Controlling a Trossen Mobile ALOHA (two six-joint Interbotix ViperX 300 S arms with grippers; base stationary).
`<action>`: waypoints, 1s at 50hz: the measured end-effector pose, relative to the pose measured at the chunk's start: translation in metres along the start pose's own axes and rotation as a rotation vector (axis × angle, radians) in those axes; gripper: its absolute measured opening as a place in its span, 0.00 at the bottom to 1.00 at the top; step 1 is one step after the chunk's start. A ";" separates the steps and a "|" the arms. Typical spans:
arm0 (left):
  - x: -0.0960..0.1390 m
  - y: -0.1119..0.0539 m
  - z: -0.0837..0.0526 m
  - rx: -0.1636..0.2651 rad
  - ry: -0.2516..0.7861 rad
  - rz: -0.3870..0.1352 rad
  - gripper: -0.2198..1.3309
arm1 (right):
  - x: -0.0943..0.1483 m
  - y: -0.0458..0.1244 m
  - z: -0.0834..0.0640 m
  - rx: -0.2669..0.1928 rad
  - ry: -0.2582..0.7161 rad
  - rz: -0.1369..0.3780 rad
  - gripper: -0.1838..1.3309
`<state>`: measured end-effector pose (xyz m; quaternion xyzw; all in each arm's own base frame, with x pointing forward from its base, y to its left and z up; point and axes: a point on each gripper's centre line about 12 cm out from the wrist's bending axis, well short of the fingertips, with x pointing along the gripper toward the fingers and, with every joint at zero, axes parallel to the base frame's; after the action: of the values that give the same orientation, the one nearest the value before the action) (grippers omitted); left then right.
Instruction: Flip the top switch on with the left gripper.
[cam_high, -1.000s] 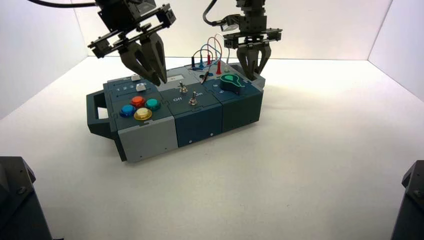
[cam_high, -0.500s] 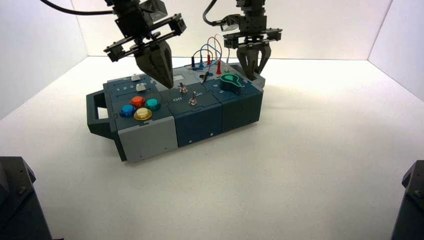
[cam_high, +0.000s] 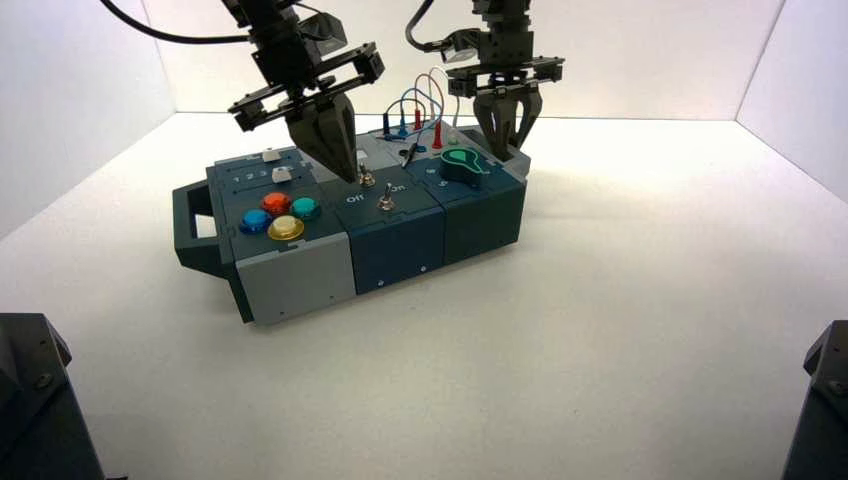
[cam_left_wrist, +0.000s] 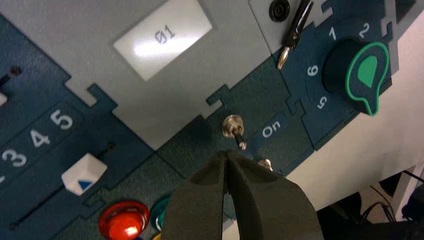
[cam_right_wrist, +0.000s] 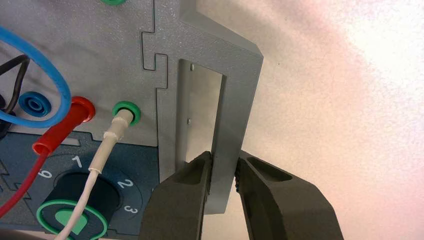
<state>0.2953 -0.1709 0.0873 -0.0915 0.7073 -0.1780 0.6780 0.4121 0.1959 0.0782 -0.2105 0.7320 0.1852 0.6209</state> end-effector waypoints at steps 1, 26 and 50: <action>0.000 0.000 0.001 0.002 0.000 0.000 0.03 | 0.001 0.000 0.000 0.001 0.001 0.002 0.43; -0.001 -0.006 0.011 0.008 -0.008 -0.007 0.03 | 0.001 0.000 0.000 -0.005 0.005 0.001 0.43; 0.005 -0.011 0.013 0.016 0.010 -0.006 0.04 | 0.002 0.000 0.001 -0.015 0.005 0.001 0.43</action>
<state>0.3064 -0.1847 0.0864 -0.0874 0.7090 -0.1863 0.6745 0.4126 0.1962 0.0766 -0.2155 0.7321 0.1905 0.6175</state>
